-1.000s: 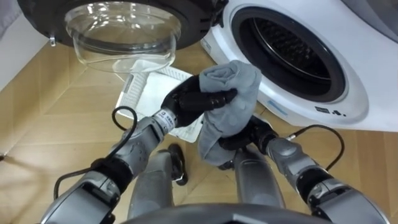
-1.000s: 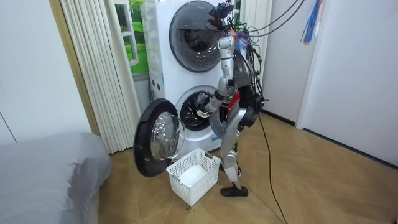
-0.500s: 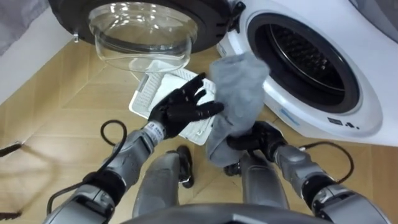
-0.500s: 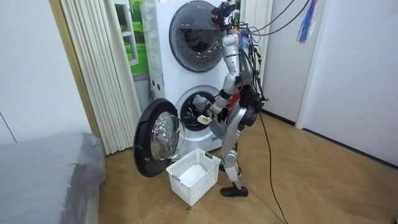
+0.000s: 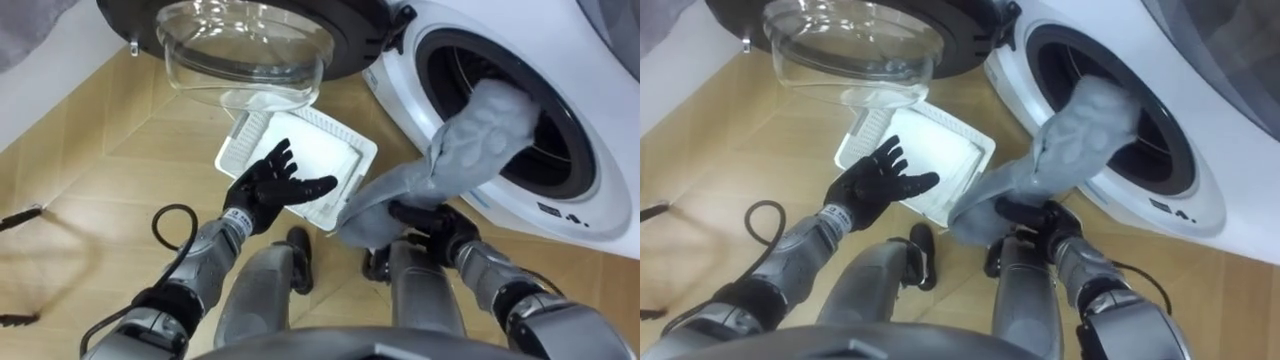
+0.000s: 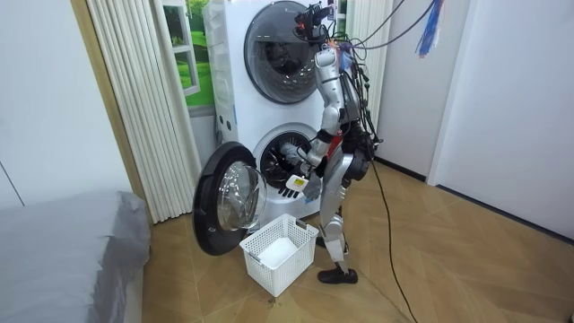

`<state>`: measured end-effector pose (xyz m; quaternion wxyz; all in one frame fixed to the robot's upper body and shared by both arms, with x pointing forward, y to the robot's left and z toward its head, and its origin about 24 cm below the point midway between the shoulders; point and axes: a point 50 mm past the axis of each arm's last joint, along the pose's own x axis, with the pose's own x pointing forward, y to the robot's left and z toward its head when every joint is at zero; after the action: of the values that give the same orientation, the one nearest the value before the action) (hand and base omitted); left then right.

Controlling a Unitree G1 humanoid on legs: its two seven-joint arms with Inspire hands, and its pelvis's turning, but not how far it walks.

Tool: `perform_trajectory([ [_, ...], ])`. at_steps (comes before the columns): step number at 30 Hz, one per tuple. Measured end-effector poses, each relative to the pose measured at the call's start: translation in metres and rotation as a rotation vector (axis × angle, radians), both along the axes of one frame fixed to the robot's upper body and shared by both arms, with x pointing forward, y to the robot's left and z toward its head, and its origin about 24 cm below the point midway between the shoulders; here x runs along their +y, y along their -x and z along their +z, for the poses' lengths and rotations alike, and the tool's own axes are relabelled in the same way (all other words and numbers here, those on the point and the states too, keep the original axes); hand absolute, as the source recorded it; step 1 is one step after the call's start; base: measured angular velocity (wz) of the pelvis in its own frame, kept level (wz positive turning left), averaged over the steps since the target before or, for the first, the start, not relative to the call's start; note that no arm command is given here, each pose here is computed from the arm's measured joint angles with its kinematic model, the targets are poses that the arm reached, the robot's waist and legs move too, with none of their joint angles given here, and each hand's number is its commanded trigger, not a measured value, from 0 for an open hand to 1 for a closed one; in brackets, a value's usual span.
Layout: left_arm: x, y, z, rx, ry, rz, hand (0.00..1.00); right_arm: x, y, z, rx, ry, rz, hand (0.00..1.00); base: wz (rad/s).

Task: Put towel into washing machine

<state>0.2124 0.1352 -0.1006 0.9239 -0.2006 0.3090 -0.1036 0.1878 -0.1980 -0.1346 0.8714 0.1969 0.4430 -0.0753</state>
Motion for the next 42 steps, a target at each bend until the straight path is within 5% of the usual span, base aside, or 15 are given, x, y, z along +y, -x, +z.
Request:
perform_trajectory([
  [9, -0.001, -0.001, -0.002, 0.053, 0.003, 0.002, 0.00, -0.008, -0.006, 0.003, -0.003, -0.170, -0.237, 1.00, 0.11],
  [28, -0.005, -0.008, 0.008, 0.019, -0.018, -0.021, 0.00, -0.044, -0.002, 0.009, 0.010, -0.145, -0.331, 1.00, 0.04],
  [42, 0.013, -0.019, 0.023, -0.035, -0.084, 0.070, 0.00, -0.053, -0.063, 0.049, -0.101, -0.269, -0.596, 1.00, 0.03],
])
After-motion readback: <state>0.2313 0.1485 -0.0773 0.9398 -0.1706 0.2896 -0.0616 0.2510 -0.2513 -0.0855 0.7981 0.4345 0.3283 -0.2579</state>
